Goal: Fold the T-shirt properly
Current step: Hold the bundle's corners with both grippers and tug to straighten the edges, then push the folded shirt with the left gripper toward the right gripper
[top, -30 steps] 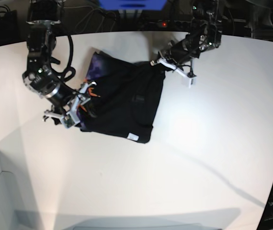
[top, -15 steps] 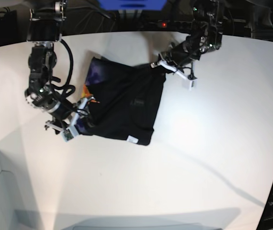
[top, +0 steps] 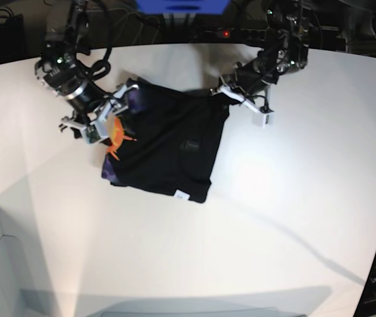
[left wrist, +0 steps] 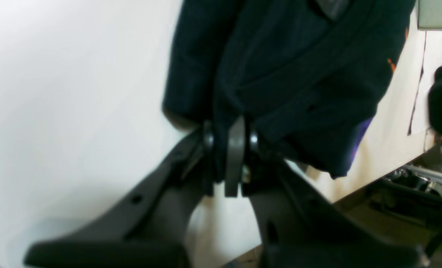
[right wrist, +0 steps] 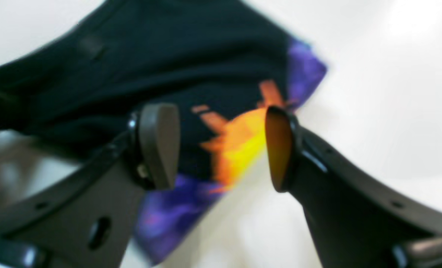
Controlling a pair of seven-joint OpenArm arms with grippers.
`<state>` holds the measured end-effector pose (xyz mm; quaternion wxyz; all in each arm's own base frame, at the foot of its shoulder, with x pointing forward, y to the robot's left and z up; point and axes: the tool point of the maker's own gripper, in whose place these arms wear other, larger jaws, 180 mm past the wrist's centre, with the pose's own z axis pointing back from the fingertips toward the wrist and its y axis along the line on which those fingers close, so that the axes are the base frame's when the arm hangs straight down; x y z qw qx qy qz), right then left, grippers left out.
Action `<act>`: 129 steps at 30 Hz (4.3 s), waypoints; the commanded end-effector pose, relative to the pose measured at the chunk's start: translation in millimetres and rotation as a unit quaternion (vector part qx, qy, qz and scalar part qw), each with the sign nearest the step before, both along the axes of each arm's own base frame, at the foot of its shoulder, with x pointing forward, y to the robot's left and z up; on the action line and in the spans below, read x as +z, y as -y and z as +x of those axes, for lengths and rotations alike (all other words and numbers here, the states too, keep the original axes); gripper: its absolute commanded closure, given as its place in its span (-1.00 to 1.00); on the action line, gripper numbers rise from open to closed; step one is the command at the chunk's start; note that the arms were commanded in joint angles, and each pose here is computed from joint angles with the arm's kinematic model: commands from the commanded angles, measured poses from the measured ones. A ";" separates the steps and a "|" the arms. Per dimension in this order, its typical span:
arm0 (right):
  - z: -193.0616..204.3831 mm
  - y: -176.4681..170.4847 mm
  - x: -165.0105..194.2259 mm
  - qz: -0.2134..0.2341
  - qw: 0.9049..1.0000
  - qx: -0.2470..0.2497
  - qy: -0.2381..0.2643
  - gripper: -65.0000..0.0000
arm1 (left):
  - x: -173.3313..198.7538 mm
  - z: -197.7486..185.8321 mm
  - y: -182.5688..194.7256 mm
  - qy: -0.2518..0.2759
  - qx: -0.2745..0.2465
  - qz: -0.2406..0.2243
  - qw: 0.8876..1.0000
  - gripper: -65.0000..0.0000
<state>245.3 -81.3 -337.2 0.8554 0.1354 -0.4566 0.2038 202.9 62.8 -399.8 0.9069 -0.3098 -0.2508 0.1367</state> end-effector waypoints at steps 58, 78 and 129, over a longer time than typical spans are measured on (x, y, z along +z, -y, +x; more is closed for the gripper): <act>-20.1 27.9 -14.1 0.008 1.000 -0.005 0.009 -0.15 | 40.4 -20.3 -15.9 0.040 -0.005 0.020 0.999 0.06; -3.7 27.8 2.7 0.001 0.999 -0.003 0.039 -0.15 | 48.6 72.0 -50.7 0.068 0.096 -0.084 0.989 -0.17; -28.2 172.1 13.7 -0.028 0.958 -0.279 0.054 -0.15 | 27.6 159.0 224.2 0.215 -0.511 0.291 0.780 1.00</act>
